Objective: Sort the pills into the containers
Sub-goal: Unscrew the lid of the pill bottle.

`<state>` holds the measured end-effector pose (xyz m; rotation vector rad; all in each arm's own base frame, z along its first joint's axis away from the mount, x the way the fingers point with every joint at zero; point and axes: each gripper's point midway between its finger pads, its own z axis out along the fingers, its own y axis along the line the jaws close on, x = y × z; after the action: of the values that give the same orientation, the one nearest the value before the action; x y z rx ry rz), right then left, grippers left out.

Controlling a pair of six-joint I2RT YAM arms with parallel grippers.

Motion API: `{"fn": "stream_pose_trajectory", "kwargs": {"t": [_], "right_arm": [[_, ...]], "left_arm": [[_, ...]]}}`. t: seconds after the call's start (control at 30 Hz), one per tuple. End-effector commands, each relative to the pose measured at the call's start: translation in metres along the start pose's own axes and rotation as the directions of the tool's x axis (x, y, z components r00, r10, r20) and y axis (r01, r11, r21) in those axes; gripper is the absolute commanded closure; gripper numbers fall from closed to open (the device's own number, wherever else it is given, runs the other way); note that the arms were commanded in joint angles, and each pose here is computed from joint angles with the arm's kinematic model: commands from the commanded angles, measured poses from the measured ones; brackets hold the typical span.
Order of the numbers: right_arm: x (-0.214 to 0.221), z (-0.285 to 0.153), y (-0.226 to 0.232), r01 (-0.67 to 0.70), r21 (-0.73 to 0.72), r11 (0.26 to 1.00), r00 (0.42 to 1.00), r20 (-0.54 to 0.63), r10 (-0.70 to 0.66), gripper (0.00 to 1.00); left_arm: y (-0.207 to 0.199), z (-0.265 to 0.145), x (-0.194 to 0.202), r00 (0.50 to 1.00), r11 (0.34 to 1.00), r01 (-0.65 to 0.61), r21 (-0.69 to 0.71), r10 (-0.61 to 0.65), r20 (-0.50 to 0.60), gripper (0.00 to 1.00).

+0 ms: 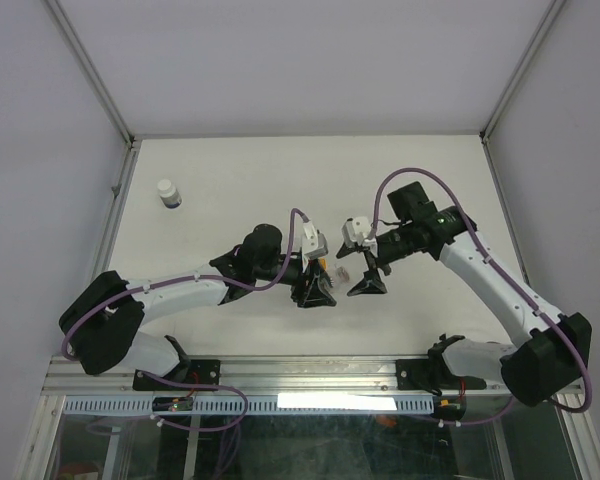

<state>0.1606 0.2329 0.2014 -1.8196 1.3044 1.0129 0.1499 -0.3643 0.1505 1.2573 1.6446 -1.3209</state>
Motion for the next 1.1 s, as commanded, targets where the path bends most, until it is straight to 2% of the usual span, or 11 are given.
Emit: {"fn": "stream_pose_trajectory", "kwargs": {"t": [0.0, 0.1, 0.2, 0.33, 0.47, 0.77, 0.87, 0.9, 0.97, 1.07], "right_arm": [[-0.027, -0.020, -0.005, -0.142, 0.092, 0.986, 0.990, 0.041, 0.138, 0.10], [-0.022, -0.021, -0.010, -0.331, 0.132, 0.934, 0.944, 0.040, 0.329, 0.10], [-0.019, -0.014, -0.002, -0.455, 0.083, 0.887, 0.890, 0.055, 0.452, 0.10], [-0.017, -0.009, 0.000, -0.522, 0.064, 0.851, 0.853, 0.074, 0.517, 0.11], [-0.018, -0.007, -0.003, -0.544, 0.060, 0.837, 0.838, 0.085, 0.539, 0.16], [-0.016, -0.001, -0.002, -0.560, 0.046, 0.827, 0.828, 0.071, 0.556, 0.47], [-0.018, 0.000, -0.001, -0.555, 0.038, 0.831, 0.831, 0.073, 0.552, 0.61], [-0.018, 0.000, 0.000, -0.550, 0.035, 0.835, 0.834, 0.073, 0.546, 0.70], [-0.019, -0.001, 0.000, -0.529, 0.026, 0.848, 0.848, 0.074, 0.526, 0.82], [-0.021, -0.001, 0.007, -0.441, -0.003, 0.898, 0.895, 0.069, 0.440, 0.91]], "left_arm": [[-0.004, -0.003, -0.032, 0.993, 0.997, -0.079, -0.003, 0.079, 0.084, 1.00], [-0.004, -0.005, -0.037, 0.992, 0.996, -0.087, -0.015, 0.088, 0.095, 1.00], [-0.003, -0.006, -0.041, 0.989, 0.995, -0.095, -0.028, 0.097, 0.107, 1.00], [-0.002, -0.007, -0.043, 0.988, 0.994, -0.098, -0.038, 0.101, 0.113, 1.00], [-0.003, -0.008, -0.043, 0.988, 0.995, -0.094, -0.044, 0.099, 0.117, 1.00], [-0.001, -0.008, -0.042, 0.989, 0.995, -0.091, -0.050, 0.096, 0.115, 1.00], [-0.001, -0.008, -0.043, 0.988, 0.994, -0.093, -0.052, 0.099, 0.118, 1.00], [-0.001, -0.008, -0.043, 0.988, 0.994, -0.093, -0.052, 0.099, 0.117, 1.00], [-0.001, -0.008, -0.043, 0.988, 0.994, -0.093, -0.049, 0.098, 0.117, 1.00], [-0.003, -0.007, -0.041, 0.989, 0.995, -0.092, -0.035, 0.096, 0.113, 1.00]]}}
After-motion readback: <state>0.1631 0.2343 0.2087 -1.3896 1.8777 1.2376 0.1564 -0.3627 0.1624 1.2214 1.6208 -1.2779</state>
